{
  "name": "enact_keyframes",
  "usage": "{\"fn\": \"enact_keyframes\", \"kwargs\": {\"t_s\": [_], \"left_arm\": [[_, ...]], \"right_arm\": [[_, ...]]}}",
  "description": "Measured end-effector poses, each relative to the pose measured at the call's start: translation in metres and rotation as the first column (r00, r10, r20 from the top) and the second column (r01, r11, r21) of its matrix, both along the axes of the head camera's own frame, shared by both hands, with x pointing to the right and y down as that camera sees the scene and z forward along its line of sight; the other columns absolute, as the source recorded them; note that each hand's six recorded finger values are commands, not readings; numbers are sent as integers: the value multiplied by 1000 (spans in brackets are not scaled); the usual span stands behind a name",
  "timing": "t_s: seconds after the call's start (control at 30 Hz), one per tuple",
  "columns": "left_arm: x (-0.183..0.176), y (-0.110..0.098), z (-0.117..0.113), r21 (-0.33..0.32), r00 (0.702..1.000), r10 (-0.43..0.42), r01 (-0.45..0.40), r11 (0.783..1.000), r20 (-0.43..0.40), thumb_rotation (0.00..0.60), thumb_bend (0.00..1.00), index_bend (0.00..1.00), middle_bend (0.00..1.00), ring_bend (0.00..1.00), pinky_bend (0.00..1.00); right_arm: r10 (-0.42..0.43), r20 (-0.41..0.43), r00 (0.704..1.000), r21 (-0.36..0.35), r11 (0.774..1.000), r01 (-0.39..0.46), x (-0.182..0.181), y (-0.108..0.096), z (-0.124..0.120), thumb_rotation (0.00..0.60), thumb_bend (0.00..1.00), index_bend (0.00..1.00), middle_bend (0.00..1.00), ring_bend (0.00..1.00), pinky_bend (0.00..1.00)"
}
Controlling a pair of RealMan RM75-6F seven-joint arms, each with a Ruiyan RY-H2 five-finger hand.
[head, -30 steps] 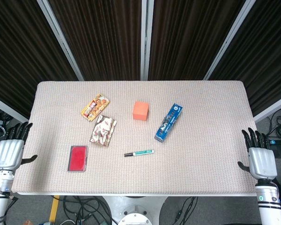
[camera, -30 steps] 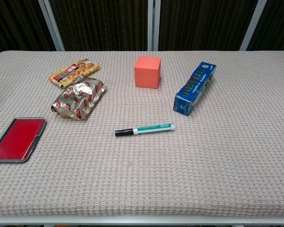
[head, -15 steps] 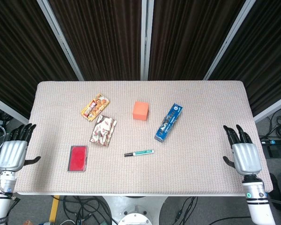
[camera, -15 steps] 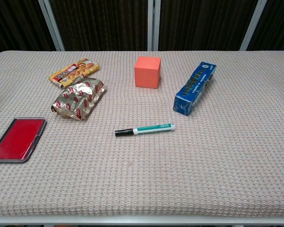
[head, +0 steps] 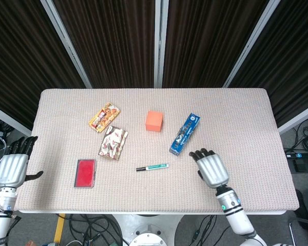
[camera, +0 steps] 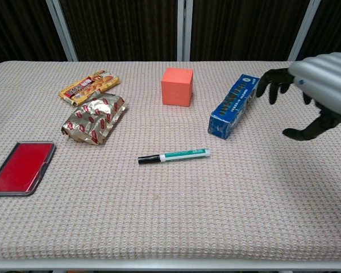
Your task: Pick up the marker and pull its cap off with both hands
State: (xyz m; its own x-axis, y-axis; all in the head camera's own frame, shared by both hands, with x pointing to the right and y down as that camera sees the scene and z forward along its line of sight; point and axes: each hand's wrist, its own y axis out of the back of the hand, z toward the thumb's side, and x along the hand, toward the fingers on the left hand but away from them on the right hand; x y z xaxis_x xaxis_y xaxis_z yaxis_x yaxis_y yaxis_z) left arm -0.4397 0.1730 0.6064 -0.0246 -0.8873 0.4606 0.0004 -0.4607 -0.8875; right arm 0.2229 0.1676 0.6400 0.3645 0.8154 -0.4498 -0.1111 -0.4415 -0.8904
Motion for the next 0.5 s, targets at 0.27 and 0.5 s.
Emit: {"fn": "enact_keyframes", "kwargs": {"t_s": [0.27, 0.5], "left_arm": [[-6, 0, 4, -20, 1000, -16, 15, 1000, -14, 600, 0, 45, 89, 22, 108], [-13, 1, 12, -57, 999, -30, 29, 998, -22, 600, 0, 59, 89, 22, 110]], "right_arm": [[-73, -25, 997, -59, 996, 71, -46, 4, 27, 600, 132, 373, 404, 715, 890], [-35, -92, 995, -134, 991, 23, -56, 4, 46, 600, 131, 382, 407, 758, 890]]}}
